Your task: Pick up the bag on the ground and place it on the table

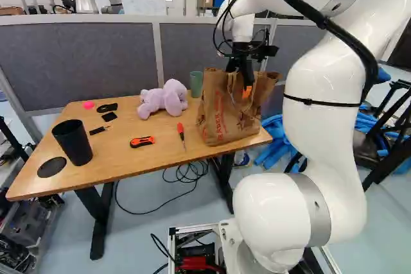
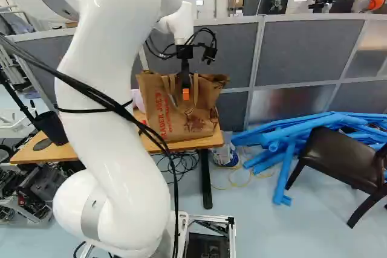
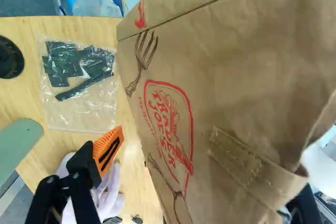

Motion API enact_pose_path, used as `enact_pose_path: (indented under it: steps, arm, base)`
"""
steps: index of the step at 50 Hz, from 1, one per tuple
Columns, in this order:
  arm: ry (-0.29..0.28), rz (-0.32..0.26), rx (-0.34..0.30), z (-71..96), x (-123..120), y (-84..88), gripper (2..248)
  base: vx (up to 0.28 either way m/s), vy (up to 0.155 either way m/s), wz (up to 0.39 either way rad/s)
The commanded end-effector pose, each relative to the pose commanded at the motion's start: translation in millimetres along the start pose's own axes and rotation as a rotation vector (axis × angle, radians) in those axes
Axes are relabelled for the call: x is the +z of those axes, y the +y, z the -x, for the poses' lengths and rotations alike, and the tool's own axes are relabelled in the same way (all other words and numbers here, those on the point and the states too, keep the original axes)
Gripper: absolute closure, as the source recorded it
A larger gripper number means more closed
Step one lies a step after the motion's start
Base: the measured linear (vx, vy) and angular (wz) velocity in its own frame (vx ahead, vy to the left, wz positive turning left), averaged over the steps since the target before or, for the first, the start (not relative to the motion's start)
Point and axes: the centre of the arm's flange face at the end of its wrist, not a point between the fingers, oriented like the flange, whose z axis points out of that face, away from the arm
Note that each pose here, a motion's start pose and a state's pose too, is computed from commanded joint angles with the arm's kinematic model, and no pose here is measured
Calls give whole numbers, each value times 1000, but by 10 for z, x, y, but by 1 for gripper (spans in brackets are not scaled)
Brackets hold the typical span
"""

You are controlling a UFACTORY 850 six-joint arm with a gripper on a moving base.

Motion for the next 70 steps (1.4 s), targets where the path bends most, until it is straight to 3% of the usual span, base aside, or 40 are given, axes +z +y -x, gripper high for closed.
enact_pose_path:
  steps: [24, 70]
  arm:
    - [19, -67, 0, 68, -346, 237, 3]
    - [39, -137, 0, 231, -1015, 812, 3]
  base:
    - [0, 0, 0]
    - [0, 0, 0]
